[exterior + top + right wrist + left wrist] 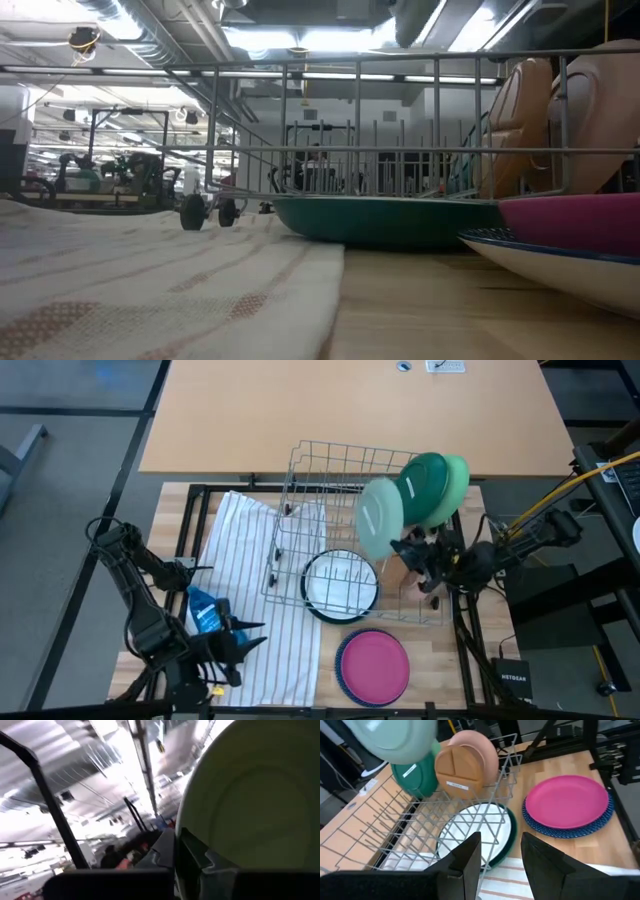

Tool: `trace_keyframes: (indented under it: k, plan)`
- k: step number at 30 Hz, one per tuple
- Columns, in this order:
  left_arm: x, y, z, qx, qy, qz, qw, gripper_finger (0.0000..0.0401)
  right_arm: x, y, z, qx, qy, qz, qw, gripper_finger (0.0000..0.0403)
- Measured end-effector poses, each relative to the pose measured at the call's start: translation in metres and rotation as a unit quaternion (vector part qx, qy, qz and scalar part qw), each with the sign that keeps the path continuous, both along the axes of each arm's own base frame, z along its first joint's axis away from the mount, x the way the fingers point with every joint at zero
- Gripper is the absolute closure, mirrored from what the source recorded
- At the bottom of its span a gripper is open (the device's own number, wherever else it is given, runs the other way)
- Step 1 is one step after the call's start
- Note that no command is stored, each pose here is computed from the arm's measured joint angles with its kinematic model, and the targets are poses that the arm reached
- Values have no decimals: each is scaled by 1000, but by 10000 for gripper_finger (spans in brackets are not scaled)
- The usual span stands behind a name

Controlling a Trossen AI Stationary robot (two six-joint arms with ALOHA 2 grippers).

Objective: Sort dishes
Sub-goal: Put the light green plate in the dish rack

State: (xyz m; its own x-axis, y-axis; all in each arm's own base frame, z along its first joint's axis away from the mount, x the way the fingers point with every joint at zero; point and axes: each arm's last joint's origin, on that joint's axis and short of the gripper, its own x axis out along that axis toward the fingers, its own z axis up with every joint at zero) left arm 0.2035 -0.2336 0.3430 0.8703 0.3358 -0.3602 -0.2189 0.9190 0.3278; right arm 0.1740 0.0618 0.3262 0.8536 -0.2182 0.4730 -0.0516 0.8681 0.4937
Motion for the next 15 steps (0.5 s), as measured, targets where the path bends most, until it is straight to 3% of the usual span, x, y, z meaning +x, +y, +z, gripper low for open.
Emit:
trace_keyframes:
  k: [9, 15]
  plan:
    - [1, 2, 0, -1, 1, 5, 1000, 272, -17, 37, -15, 70, 109, -57, 990, 392]
    - [3, 3, 0, 0, 1, 7, 1000, 272, -5, 60, -39, 106, 149, -76, 980, 393]
